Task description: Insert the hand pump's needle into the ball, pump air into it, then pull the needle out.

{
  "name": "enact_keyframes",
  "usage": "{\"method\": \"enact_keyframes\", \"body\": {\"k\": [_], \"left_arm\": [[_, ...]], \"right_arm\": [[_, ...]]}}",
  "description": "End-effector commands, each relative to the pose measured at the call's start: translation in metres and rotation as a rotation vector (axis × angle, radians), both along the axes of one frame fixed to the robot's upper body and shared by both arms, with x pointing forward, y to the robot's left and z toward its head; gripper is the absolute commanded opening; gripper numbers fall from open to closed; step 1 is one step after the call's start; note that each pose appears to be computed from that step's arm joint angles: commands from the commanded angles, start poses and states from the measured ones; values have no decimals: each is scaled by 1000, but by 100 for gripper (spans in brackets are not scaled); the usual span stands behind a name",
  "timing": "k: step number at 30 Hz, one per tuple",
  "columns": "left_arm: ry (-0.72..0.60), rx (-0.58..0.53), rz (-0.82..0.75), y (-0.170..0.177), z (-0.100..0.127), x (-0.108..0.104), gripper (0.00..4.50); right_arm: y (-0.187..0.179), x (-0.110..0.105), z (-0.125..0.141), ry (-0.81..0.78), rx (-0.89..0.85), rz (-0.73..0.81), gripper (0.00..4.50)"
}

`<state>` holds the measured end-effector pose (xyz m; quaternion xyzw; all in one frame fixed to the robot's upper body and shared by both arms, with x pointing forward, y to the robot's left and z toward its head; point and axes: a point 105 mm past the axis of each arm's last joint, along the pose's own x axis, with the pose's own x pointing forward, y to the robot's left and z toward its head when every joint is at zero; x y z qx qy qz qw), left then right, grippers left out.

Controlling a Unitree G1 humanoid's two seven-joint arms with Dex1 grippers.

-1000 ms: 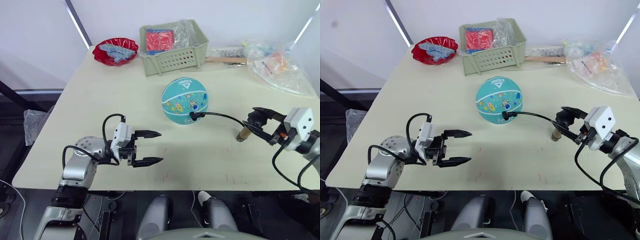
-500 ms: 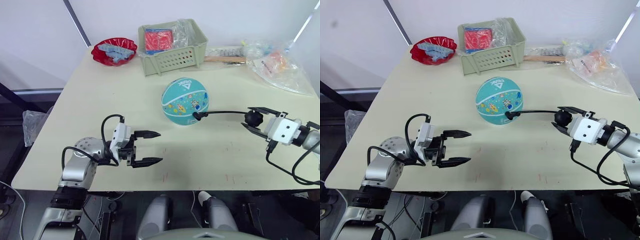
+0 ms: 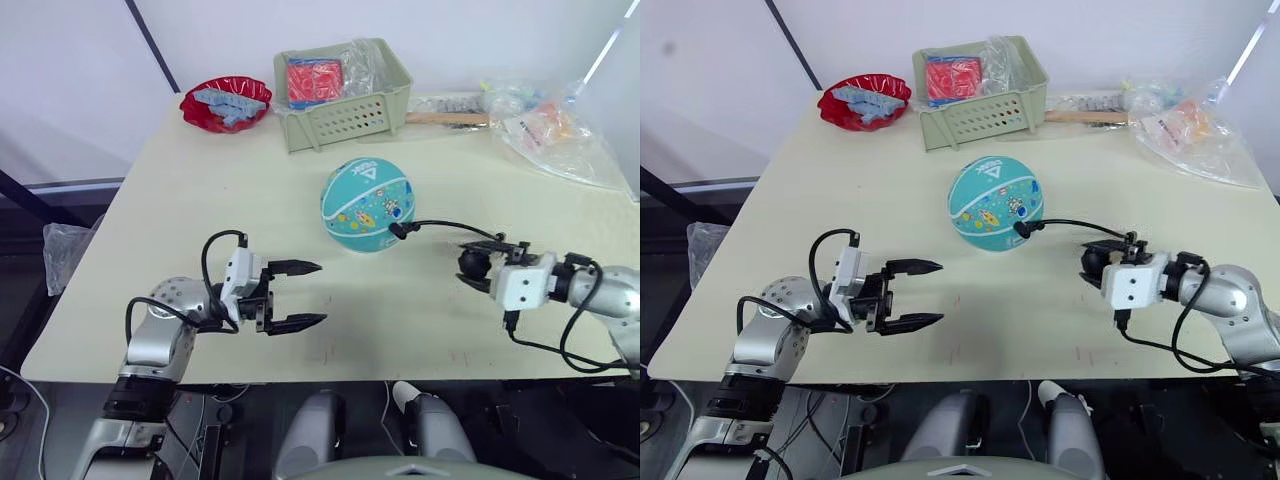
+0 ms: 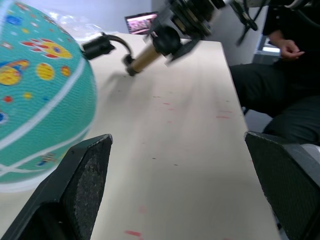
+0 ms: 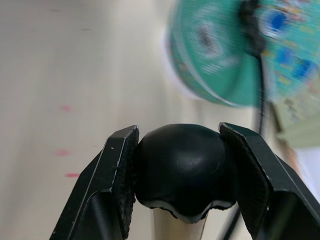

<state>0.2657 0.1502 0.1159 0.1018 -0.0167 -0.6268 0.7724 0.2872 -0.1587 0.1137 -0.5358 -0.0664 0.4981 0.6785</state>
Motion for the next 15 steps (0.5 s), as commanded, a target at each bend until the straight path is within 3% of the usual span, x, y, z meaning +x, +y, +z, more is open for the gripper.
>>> {"method": "enact_keyframes", "body": {"k": [1,6,11,15], "left_arm": [[-87,-9,13,2,15,-2,450],[-96,-16,52,6,16,-3,450],[-103,-33,68,5,19,-3,450],[-105,-31,67,4,20,-4,450]], "right_arm": [[9,-2,-3,9,-7,50,206],[14,1,-13,81,-2,61,206],[11,1,-23,154,-1,51,437],[7,0,-21,155,18,41,445]]}}
